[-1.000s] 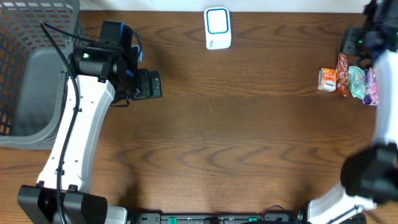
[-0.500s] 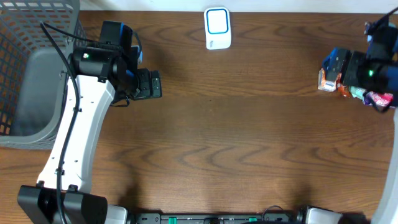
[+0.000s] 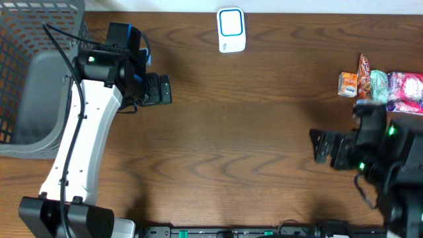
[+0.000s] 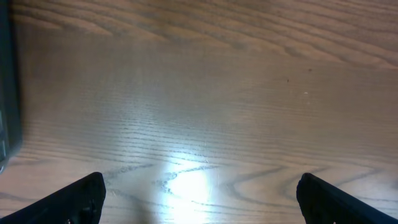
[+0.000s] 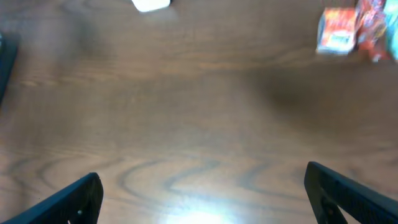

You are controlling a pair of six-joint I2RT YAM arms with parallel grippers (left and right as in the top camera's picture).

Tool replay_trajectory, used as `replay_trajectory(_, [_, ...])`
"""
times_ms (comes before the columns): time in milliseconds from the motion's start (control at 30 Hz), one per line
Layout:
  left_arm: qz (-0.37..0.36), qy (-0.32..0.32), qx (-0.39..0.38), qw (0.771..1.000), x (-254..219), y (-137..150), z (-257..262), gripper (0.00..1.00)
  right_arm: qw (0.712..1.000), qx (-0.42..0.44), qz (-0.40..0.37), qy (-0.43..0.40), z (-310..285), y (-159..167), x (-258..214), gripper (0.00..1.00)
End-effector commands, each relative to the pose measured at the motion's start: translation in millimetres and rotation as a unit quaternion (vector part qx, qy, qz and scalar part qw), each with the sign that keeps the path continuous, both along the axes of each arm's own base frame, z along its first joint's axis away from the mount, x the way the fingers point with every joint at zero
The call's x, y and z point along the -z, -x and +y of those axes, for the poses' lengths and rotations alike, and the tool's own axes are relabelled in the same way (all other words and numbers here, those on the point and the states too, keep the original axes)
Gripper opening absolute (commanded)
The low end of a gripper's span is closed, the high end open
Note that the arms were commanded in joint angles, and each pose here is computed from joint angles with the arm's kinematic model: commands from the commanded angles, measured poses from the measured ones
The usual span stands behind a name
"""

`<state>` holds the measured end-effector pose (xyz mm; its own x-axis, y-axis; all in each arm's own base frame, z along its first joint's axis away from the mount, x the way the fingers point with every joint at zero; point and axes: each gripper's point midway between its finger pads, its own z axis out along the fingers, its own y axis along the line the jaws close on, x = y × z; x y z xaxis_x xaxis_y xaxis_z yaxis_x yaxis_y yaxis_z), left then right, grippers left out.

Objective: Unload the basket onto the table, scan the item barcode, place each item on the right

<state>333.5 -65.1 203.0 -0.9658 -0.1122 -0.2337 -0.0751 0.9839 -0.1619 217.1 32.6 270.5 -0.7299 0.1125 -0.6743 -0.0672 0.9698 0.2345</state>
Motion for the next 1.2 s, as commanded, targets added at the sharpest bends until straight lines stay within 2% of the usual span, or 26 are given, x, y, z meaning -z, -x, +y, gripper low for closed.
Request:
replay_trajectory(0, [0.004,-0.001,-0.003,1.0,1.8,0.9,0.7,0.98,1.0,-0.009,-0.023,-0.017,8.0,18.1,14.8,0.99])
replay_trajectory(433, [0.004,-0.001,-0.003,1.0,1.8,0.9,0.7,0.98,1.0,-0.009,0.017,-0.019,8.4,30.1,58.5,0.99])
replay_trajectory(1167, [0.004,-0.001,-0.003,1.0,1.8,0.9,0.7,0.98,1.0,-0.009,0.02,-0.019,8.4,30.8,59.5,0.99])
